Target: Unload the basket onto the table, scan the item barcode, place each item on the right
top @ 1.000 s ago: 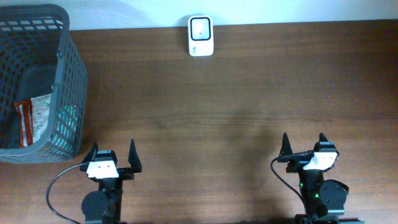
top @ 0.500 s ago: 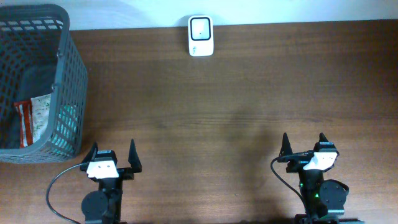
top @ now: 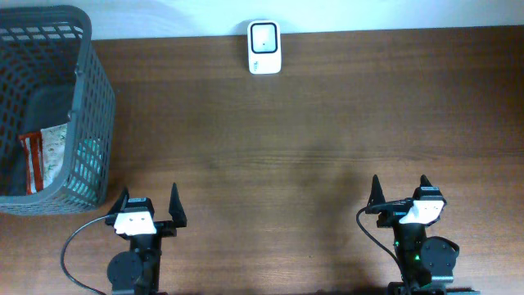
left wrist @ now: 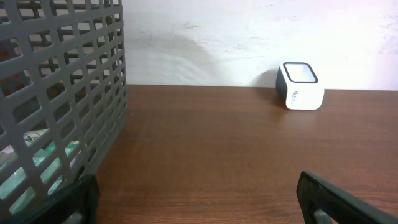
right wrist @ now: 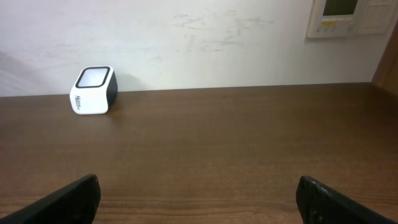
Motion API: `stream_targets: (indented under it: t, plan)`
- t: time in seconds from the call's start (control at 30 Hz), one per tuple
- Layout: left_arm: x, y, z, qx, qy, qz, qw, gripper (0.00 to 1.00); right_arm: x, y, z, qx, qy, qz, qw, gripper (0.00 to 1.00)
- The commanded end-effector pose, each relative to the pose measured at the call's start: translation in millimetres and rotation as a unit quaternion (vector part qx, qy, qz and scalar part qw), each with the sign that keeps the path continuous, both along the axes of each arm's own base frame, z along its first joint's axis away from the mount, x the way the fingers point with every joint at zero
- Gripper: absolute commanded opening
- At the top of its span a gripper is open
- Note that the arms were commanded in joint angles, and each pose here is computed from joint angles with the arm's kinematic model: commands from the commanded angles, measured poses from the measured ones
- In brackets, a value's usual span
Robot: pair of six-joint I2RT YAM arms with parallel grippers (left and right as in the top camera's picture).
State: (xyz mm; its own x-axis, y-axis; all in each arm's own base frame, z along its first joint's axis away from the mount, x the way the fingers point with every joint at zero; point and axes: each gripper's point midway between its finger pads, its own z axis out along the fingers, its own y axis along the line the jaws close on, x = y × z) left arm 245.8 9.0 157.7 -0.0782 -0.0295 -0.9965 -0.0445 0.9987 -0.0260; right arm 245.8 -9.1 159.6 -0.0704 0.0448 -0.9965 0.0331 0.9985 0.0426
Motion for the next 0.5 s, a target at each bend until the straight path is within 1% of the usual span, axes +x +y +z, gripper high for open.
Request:
stream_targets:
  t: [0.0, 0.03, 0.13, 0.17, 0.2, 0.23, 0.27, 0.33, 0.37, 0.4, 0.43, 0.47]
  plan:
    - [0.5, 0.2, 7.5, -0.003, -0.018, -0.001, 1.0, 0.99, -0.1, -4.3, -3.5, -0.004, 0.002, -0.011, 1.0, 0.99]
    - [0.7, -6.1, 9.6, -0.004, -0.022, -0.019, 1.0, 0.99, -0.1, -4.3, -3.5, -0.004, 0.002, -0.011, 1.0, 0.99]
    - [-3.3, -44.1, 15.1, -0.008, -0.033, -0.13, 0.991, 0.99, -0.1, -4.3, -3.5, -0.004, 0.002, -0.011, 1.0, 0.99]
    - [-8.5, -61.8, 29.7, -0.004, -0.063, -0.183, 0.981, 0.99, -0.1, -4.3, -3.5, -0.004, 0.002, -0.011, 1.0, 0.99]
    - [-13.8, -72.7, 45.2, 0.003, -0.095, -0.216, 0.972, 0.99, -0.1, -4.3, -3.6, -0.004, 0.003, -0.011, 1.0, 0.99]
    - [-22.4, -82.9, 68.0, 0.019, -0.144, -0.247, 0.958, 0.99, -0.1, -4.3, -3.6, -0.004, 0.003, -0.011, 1.0, 0.99]
    - [-34.9, -89.4, 98.1, 0.041, -0.211, -0.265, 0.94, 0.99, -0.1, -4.3, -3.5, -0.004, 0.002, -0.011, 1.0, 0.99]
    - [-59.1, -87.6, 147.3, 0.074, -0.323, -0.251, 0.91, 0.99, -0.1, -4.3, -3.5, -0.004, 0.002, -0.011, 1.0, 0.99]
    - [-72.0, -78.5, 173.6, 0.08, -0.376, -0.218, 0.897, 0.99, -0.1, -4.3, -3.6, -0.004, 0.003, -0.011, 1.0, 0.99]
    - [-81.6, -65.4, 195.6, 0.071, -0.413, -0.178, 0.89, 0.99, -0.1, -4.3, -3.5, -0.004, 0.002, -0.011, 1.0, 0.99]
    - [-91.2, -50.3, 218.1, 0.048, -0.441, -0.138, 0.885, 0.99, -0.1, -4.3, -3.5, -0.004, 0.002, -0.011, 1.0, 0.99]
    - [-99.3, -41.3, 236.0, 0.04, -0.458, -0.112, 0.881, 0.99, -0.1, -4.3, -3.5, -0.004, 0.002, -0.011, 1.0, 0.99]
